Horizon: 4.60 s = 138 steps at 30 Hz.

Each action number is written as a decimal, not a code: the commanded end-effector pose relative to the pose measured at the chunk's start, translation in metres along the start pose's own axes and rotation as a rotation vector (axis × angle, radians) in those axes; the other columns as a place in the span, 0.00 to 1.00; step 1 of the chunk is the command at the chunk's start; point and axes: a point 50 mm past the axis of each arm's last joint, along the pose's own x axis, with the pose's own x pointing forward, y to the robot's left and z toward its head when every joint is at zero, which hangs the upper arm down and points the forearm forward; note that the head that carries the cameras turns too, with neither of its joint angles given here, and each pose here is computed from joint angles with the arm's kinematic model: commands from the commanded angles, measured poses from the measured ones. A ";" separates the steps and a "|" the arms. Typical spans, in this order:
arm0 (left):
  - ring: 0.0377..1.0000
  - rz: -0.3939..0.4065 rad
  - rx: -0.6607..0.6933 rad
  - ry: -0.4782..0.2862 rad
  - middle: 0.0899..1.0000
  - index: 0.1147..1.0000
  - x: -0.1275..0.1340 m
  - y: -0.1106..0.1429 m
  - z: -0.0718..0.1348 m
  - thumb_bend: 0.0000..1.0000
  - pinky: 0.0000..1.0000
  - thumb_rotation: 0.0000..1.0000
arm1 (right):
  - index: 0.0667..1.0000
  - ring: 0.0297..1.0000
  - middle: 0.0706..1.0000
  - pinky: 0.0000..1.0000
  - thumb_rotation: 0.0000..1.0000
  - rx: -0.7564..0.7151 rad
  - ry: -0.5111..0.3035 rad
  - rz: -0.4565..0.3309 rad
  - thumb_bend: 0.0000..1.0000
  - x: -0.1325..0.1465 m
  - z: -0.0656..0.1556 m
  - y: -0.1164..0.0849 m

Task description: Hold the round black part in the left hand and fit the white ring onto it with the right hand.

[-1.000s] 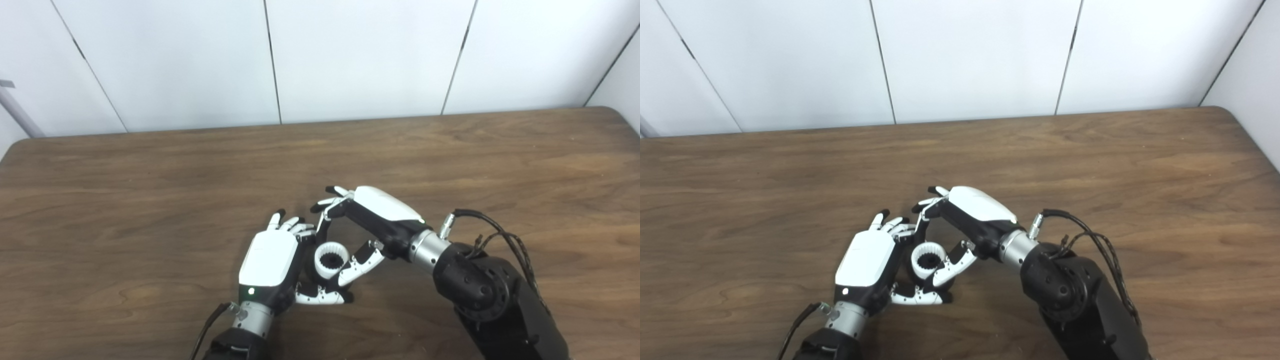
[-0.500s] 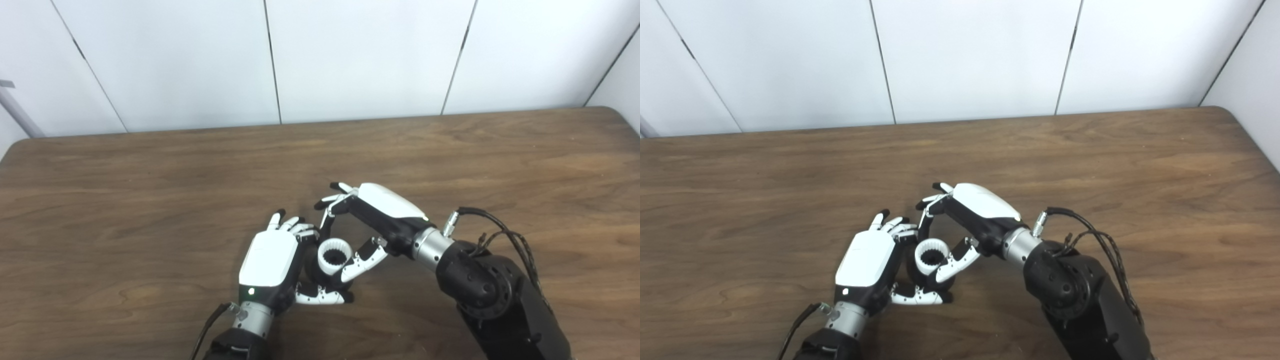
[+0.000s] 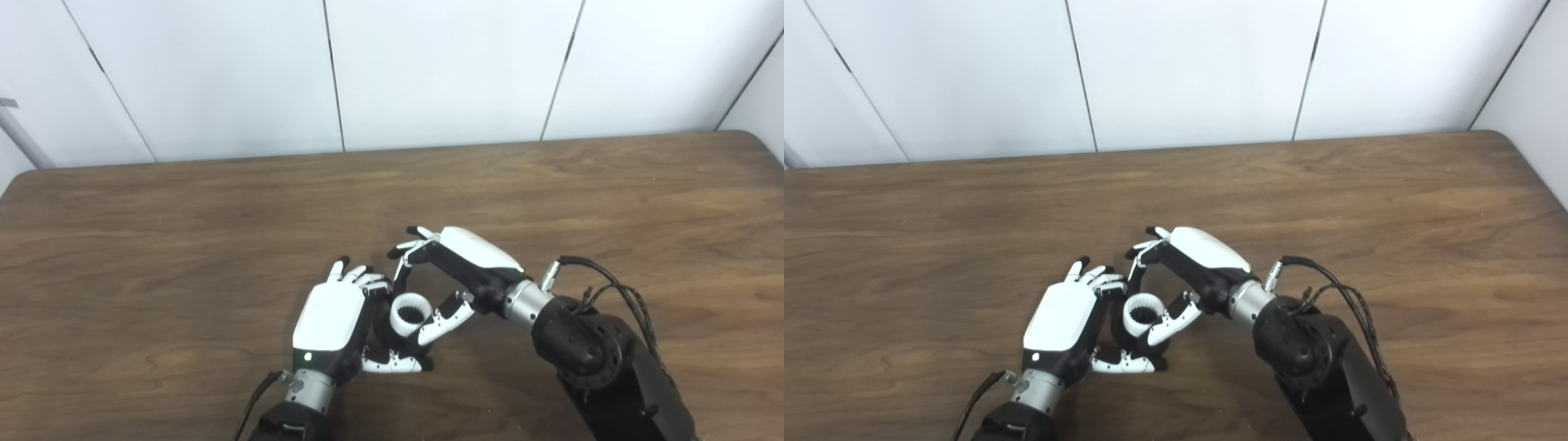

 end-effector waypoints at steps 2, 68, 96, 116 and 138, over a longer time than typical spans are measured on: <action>0.88 -0.017 0.004 -0.004 0.75 0.42 0.003 -0.002 0.001 0.52 1.00 0.05 | 0.45 1.00 0.84 1.00 0.13 -0.040 -0.039 -0.056 0.52 -0.001 0.003 -0.014; 0.88 0.004 -0.006 -0.006 0.75 0.42 0.009 -0.004 0.010 0.52 1.00 0.06 | 0.45 1.00 0.83 0.93 0.13 -0.027 -0.035 -0.037 0.52 -0.001 0.002 -0.010; 0.88 0.006 0.002 -0.006 0.75 0.42 0.008 -0.003 0.014 0.52 1.00 0.06 | 0.45 1.00 0.83 0.92 0.13 -0.018 -0.042 -0.012 0.52 -0.004 0.003 -0.002; 0.88 0.011 0.007 -0.007 0.75 0.42 0.008 -0.003 0.015 0.52 1.00 0.06 | 0.45 1.00 0.83 0.94 0.13 -0.019 -0.043 0.007 0.52 -0.003 0.002 0.007; 0.88 0.009 0.007 -0.004 0.75 0.42 0.009 -0.003 0.014 0.52 1.00 0.06 | 0.45 0.99 0.83 0.87 0.14 -0.032 -0.043 -0.012 0.52 -0.004 0.001 0.002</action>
